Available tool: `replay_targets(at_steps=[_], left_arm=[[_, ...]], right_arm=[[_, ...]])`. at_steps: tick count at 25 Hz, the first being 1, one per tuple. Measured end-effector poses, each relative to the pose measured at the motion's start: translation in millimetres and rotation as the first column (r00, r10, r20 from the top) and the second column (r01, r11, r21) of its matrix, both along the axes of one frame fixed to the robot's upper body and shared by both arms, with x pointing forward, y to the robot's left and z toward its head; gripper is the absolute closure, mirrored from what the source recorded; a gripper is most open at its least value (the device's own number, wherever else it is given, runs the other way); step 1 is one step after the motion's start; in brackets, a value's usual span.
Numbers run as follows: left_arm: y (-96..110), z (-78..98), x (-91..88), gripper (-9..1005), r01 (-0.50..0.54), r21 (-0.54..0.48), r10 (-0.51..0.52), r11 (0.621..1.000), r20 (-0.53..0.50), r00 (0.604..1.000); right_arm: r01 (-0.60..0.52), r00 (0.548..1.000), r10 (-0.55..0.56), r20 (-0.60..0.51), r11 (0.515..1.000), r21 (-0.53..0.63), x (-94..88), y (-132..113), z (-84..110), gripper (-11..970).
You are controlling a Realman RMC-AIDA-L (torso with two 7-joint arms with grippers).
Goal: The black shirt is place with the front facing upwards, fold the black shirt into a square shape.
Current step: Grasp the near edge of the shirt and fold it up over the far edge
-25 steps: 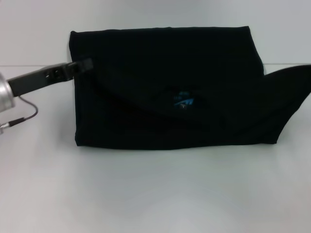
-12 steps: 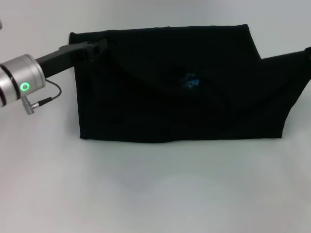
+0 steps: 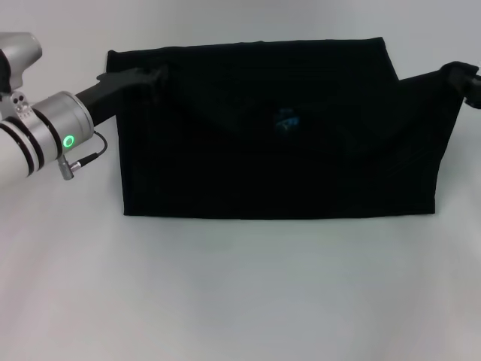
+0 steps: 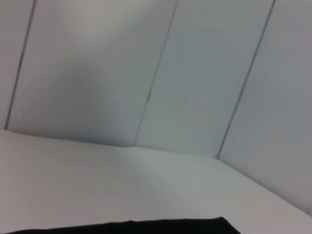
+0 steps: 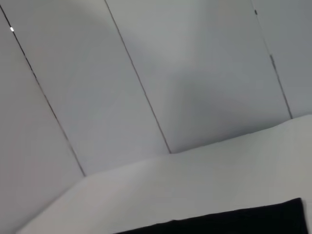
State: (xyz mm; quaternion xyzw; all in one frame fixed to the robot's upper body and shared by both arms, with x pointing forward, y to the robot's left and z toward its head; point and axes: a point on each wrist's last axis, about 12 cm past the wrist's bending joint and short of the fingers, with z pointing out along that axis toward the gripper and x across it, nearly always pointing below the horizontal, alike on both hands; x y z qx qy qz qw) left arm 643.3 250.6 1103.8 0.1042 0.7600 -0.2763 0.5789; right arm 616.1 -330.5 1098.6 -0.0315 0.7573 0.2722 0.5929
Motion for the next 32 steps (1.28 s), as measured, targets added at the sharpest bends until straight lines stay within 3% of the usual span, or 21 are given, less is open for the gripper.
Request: replay_targets(at_steps=[11,16,24,32], left_arm=[[5,-5.7,2.0,960,-0.076,0.029,0.076,0.997,0.001,0.997],[-8,-9.0,6.3,960,-0.058,0.098,0.060,0.994,-0.022,0.998],[-10,-10.7,5.6,959,-0.057,0.101,0.060,0.993,-0.028,0.998],[-9,-11.8,4.7,959,-0.059,0.099,0.063,0.993,-0.032,0.998]], right_arm=[[0.012,1.000,-0.014,-0.024,0.996,-0.092,25.7,24,3.2,908],[-0.008,1.000,0.004,-0.027,0.992,-0.124,34.9,36,7.3,908],[-0.105,0.994,0.107,0.018,0.990,-0.093,36.0,54,18.1,909],[-0.074,0.997,0.074,-0.006,0.992,-0.105,38.2,50,15.5,888]])
